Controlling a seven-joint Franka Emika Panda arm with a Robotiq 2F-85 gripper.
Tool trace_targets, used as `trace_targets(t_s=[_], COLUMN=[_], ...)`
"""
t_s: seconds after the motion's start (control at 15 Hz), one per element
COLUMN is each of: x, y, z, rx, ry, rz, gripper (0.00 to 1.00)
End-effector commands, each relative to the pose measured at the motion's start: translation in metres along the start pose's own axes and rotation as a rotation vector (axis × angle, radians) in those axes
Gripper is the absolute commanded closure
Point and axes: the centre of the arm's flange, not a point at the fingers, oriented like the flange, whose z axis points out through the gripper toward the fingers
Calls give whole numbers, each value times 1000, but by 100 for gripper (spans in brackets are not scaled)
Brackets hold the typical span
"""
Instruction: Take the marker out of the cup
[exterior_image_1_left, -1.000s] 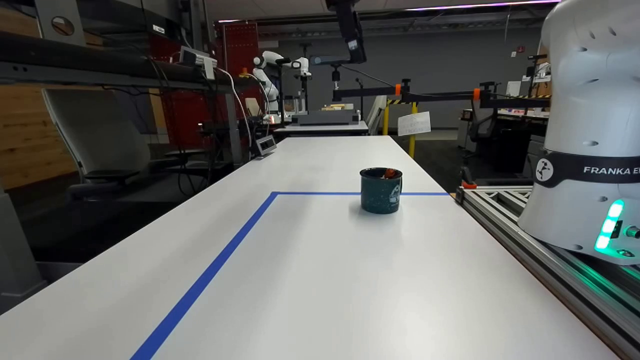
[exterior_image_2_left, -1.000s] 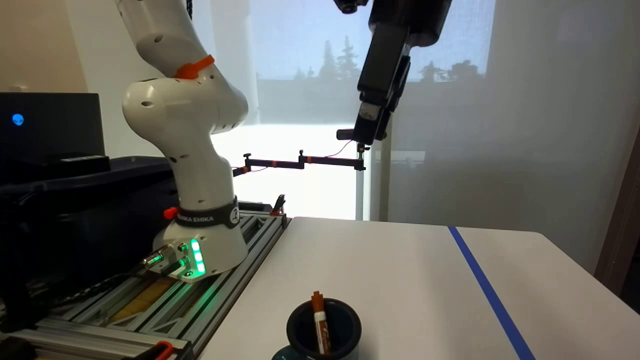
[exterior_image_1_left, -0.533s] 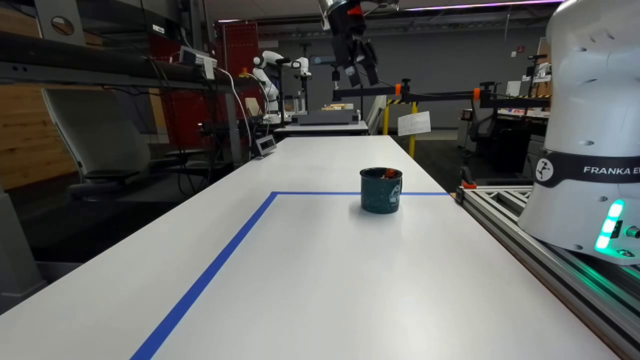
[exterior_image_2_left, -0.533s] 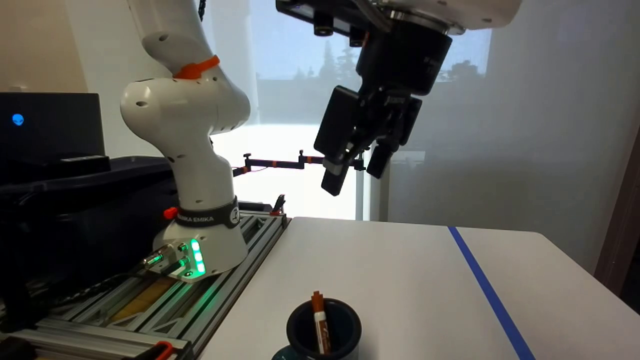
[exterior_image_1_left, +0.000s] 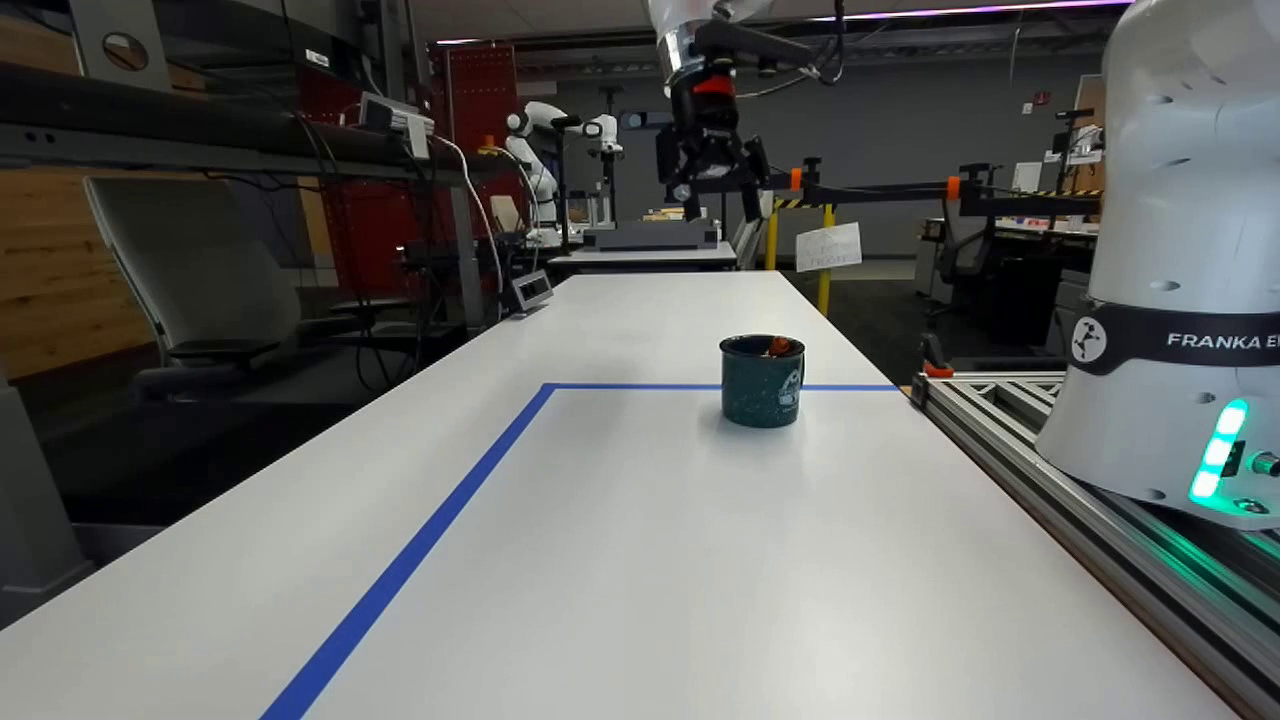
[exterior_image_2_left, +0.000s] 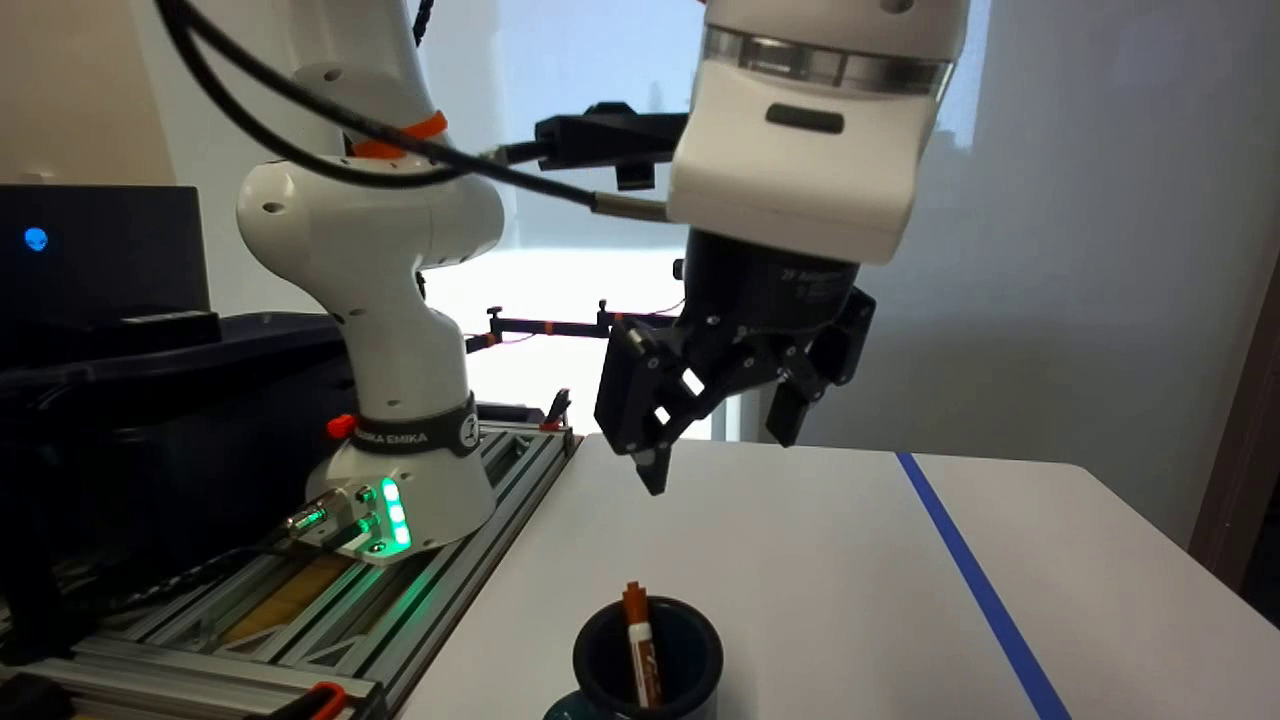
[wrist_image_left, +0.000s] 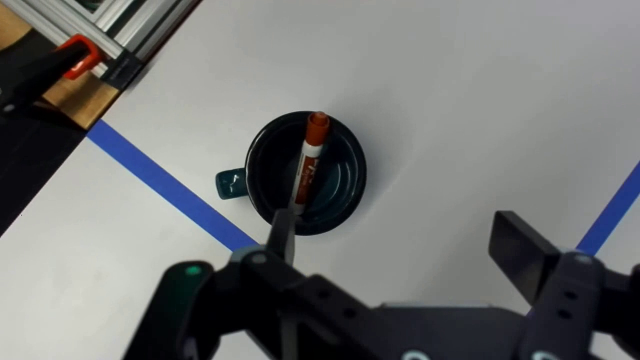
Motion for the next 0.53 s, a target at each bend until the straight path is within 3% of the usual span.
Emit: trace_targets(t_s=[0.0, 0.47], x=[10, 20], y=[11, 22], z=[25, 63], rx=[106, 94], ry=[38, 68], rz=[148, 245], gripper=[0, 0])
